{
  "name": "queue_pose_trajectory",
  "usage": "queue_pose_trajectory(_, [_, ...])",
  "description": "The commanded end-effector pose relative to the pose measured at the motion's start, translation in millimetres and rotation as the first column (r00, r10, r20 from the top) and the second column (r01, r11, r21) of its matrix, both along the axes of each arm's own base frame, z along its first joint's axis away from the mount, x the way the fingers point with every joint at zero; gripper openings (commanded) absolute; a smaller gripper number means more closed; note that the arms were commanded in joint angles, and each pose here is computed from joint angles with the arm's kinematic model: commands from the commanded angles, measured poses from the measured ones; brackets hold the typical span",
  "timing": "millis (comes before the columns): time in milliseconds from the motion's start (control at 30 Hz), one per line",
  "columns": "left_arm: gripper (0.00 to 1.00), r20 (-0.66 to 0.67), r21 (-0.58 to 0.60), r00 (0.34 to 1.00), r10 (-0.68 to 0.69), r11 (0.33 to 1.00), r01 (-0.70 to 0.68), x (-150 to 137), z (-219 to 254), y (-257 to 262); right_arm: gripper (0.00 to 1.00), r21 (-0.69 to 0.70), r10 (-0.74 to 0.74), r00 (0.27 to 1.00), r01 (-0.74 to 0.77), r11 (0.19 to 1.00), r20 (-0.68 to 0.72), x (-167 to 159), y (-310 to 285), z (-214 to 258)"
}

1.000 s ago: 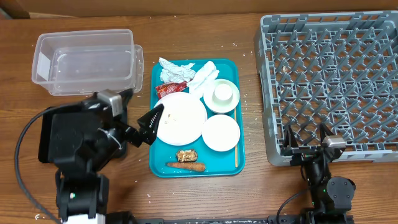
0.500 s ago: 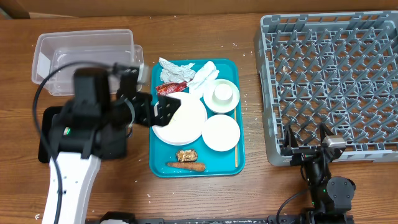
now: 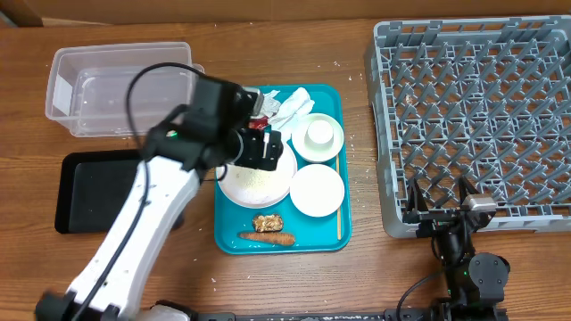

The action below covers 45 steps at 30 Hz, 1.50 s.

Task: Sort waste into correct bins and load items into the dishwasher
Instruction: 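Move the left gripper over the white rice plate on the teal tray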

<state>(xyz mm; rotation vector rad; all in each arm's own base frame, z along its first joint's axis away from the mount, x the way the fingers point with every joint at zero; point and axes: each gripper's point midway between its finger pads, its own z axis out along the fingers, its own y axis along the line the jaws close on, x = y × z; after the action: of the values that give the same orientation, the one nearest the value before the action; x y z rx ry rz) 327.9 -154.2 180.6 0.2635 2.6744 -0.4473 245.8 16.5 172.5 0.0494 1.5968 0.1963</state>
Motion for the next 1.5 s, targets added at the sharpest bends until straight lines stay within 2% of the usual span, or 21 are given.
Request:
queue_pose_trajectory(0, [1.00, -0.001, 0.187, 0.976, 0.218, 0.959, -0.214, 16, -24, 30, 1.00, -0.004, 0.000, 1.000, 0.000, 1.000, 0.006, 0, 0, -1])
queue_pose_trajectory(133, [1.00, -0.016, 0.263, 0.971, 0.240, 0.938, -0.228, 21, -42, 39, 1.00, -0.004, 0.000, 1.000, 0.000, 1.000, 0.006, 0, 0, -1])
queue_pose_trajectory(400, [1.00, -0.058, 0.261, 0.974, 0.221, 0.945, -0.198, 23, -58, 34, 1.00, -0.004, 0.000, 1.000, 0.000, 1.000, 0.006, 0, 0, -1])
queue_pose_trajectory(500, [1.00, -0.109, 0.201, 0.994, 0.025, 0.980, -0.003, 13, -62, 10, 1.00, -0.004, 0.000, 1.000, 0.000, 1.000, 0.006, 0, 0, -1])
queue_pose_trajectory(567, [1.00, -0.144, 0.174, 0.988, -0.048, 0.982, 0.073, 3, -65, -2, 1.00, -0.004, 0.000, 1.000, 0.000, 1.000, 0.006, 0, 0, -1])
queue_pose_trajectory(1067, [1.00, -0.316, 0.228, 0.940, -0.129, 0.951, 0.208, -53, -93, -15, 1.00, -0.004, 0.000, 1.000, 0.000, 1.000, 0.006, 0, 0, -1])
queue_pose_trajectory(1267, [1.00, -0.344, 0.237, 0.929, -0.137, 0.945, 0.227, -65, -107, -14, 1.00, -0.004, 0.000, 1.000, 0.000, 1.000, 0.006, 0, 0, -1])
queue_pose_trajectory(1467, [1.00, -0.329, 0.249, 0.935, -0.132, 0.943, 0.221, -65, -123, -10, 1.00, -0.004, 0.000, 1.000, 0.000, 1.000, 0.006, 0, 0, -1])
